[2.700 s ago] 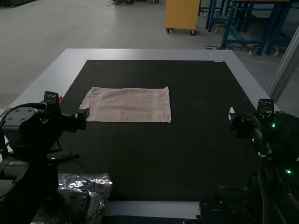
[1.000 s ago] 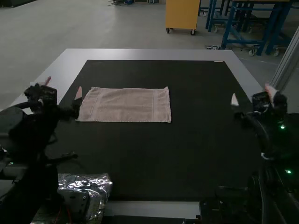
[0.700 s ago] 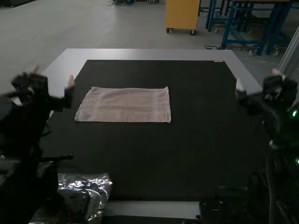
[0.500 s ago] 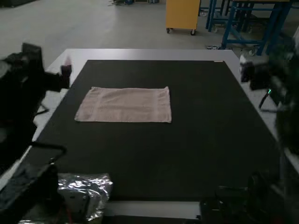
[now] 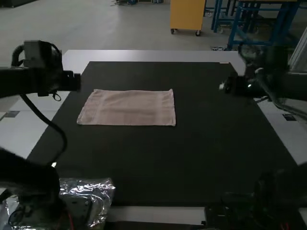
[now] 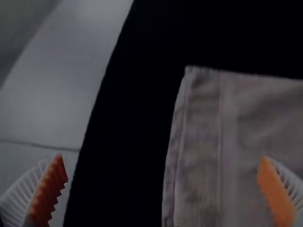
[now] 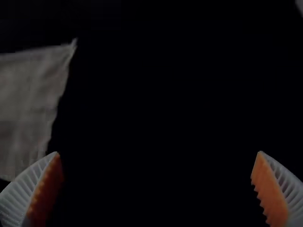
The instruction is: Fold the towel.
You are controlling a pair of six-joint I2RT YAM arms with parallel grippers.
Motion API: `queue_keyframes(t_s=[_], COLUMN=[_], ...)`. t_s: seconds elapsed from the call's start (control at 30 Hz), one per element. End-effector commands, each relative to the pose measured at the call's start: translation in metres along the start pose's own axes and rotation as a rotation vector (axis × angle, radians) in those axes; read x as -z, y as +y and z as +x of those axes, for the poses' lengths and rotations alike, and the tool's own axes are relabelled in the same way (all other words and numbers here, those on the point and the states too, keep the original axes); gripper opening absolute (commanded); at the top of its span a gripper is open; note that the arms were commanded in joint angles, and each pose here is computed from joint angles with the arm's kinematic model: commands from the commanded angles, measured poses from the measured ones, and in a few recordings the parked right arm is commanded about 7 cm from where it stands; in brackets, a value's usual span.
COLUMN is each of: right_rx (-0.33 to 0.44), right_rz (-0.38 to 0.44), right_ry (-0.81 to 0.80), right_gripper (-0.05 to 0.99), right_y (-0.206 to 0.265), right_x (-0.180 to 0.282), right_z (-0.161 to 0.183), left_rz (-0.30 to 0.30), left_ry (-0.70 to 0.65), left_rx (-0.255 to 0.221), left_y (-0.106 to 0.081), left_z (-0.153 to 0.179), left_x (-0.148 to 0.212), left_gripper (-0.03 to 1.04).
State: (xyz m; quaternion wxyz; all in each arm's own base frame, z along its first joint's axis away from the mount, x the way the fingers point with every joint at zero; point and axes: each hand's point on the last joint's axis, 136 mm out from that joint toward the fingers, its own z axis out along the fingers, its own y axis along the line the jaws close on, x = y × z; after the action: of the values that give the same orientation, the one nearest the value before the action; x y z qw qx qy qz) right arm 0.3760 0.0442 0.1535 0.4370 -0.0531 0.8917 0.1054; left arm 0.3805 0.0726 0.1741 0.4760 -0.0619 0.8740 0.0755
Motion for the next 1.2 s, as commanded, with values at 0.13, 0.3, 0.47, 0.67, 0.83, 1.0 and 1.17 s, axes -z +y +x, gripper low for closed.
queue_keyframes(t_s=[0.13,0.3,0.47,0.67,0.83,1.0,1.17], right_rx=[0.040,0.054,0.071,0.095,0.113,0.118,0.119], right_rz=[-0.136,-0.156,-0.190,-0.217,-0.232,-0.240,-0.239], right_ry=[0.113,0.158,0.171,0.148,0.135,0.132,0.134], right_gripper=[0.91,0.91,0.91,0.91,0.91,0.91,0.91], right_y=[0.055,0.076,0.097,0.112,0.121,0.125,0.126], right_x=[-0.030,-0.055,-0.079,-0.102,-0.124,-0.147,-0.170], right_z=[0.016,0.026,0.029,0.022,0.021,0.025,0.027], left_rz=[0.033,0.057,0.087,0.092,0.092,0.094,0.094], left_ry=[0.076,0.106,0.145,0.172,0.170,0.178,0.165], left_rx=[0.052,0.052,0.062,0.058,0.040,0.021,0.020], left_y=[-0.002,-0.007,-0.012,-0.015,-0.015,-0.017,-0.018], left_z=[0.004,0.013,0.027,0.039,0.039,0.039,0.035], left_x=[-0.021,-0.033,-0.055,-0.087,-0.116,-0.141,-0.163], left_gripper=[0.95,0.95,0.95,0.95,0.95,0.95,0.95])
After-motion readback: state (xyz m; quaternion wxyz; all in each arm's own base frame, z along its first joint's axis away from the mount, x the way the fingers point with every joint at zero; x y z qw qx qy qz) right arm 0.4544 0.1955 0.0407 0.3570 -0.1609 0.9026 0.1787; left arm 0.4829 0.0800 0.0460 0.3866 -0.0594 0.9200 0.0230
